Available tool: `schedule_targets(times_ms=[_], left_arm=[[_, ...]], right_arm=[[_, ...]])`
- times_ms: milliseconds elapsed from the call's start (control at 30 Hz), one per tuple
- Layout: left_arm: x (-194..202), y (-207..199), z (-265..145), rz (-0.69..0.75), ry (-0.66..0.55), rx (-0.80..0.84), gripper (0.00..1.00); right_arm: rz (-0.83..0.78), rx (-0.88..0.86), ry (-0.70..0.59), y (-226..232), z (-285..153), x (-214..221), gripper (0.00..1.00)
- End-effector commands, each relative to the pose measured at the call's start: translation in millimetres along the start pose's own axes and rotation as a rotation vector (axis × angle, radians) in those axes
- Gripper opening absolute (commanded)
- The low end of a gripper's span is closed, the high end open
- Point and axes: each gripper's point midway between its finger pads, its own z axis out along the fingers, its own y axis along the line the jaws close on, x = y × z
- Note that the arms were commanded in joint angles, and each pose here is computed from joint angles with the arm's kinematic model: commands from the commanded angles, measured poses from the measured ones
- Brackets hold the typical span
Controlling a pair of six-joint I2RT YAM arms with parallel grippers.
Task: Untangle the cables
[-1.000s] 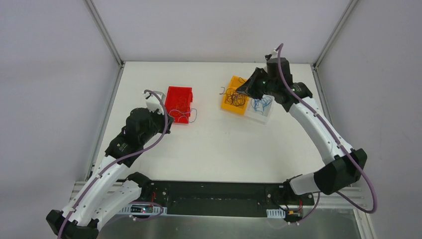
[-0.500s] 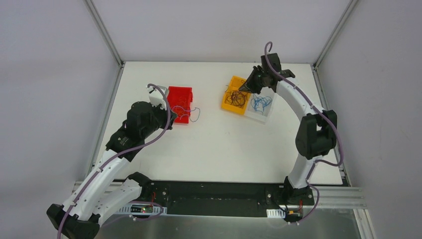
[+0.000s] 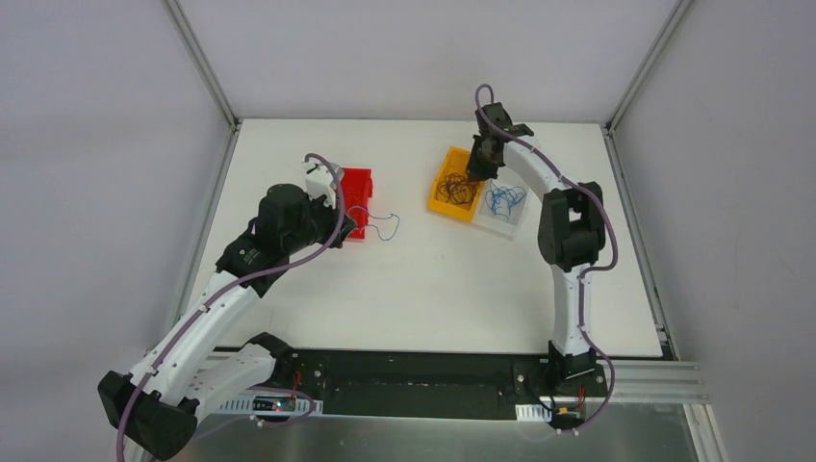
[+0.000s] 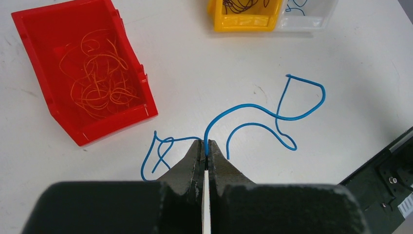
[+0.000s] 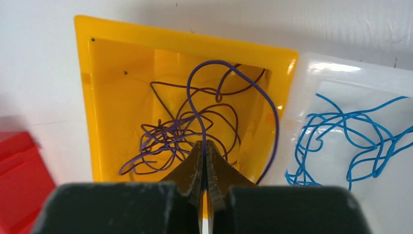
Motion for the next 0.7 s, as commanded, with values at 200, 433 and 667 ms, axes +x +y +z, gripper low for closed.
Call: schedule_targets(times_ms=[200,433,667], left_arm=[[-11.3,-24.5,1.3,-0.016,-0.004,0.127,0.0],[-3.6,-31.5,2.8,-0.041,0.022,0.168,0.0],[9.2,-38.5,6.8,-0.09,0.066,0.207,0.0]], right_arm=[[-0.158,0.152,0.007,3.3,27.4,13.5,0.0],[-0.193,0.107,-0.067,27.0,-18.0,-3.1,0.09],[-0.201,0.077,-0.148,34.6,-84.9,-16.4,0.37]])
